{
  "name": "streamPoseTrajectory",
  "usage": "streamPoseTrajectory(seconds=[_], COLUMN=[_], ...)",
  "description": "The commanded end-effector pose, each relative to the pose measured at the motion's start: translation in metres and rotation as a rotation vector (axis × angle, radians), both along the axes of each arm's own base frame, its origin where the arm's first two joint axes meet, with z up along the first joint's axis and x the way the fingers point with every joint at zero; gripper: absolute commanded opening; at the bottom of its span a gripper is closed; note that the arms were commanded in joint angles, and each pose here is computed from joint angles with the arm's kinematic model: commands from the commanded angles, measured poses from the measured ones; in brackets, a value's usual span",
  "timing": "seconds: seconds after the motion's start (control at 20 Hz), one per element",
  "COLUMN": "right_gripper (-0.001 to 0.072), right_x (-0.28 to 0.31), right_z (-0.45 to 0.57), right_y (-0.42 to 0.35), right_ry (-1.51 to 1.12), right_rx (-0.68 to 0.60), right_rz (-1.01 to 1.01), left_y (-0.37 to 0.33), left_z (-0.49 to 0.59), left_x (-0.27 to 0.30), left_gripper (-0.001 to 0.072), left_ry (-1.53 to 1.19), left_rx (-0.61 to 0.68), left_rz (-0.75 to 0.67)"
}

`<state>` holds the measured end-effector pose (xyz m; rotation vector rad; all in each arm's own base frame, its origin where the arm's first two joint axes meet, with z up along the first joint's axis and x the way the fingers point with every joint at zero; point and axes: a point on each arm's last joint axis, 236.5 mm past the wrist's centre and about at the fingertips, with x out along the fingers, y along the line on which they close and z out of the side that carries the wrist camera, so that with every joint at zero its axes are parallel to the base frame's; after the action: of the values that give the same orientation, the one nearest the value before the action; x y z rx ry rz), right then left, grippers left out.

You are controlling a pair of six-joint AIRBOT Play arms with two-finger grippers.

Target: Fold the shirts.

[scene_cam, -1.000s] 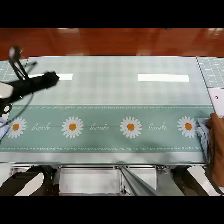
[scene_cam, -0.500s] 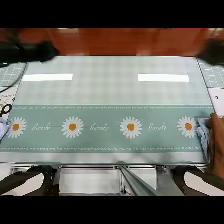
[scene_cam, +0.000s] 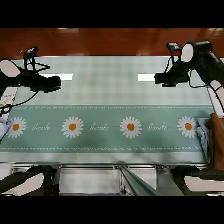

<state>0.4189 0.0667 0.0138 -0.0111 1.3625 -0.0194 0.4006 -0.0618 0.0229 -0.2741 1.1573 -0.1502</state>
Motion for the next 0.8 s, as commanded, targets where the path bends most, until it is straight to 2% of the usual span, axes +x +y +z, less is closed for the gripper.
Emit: streamPoseTrajectory(seconds=[0.0,0.35,0.75], right_gripper=[0.0030,0.0030,0.0030], right_x=[-0.008,-0.007,-0.010], right_z=[-0.022,-0.063,-0.052], right_y=[-0.005,0.011,-0.002], right_ry=[0.037,-0.011,-0.048], right_rx=[-0.027,0.062,0.019], right_rz=[-0.013,-0.074,-0.058], left_y=[0.005,0.010,-0.027], left_z=[-0.006,-0.018,-0.037], left_x=[-0.002,-0.001,0.003], left_gripper=[0.0019,0.0018,0.0019], left_ry=[0.008,0.028,0.034], left_rx=[0.013,0.042,0.047], left_rz=[0.012,0.000,-0.081])
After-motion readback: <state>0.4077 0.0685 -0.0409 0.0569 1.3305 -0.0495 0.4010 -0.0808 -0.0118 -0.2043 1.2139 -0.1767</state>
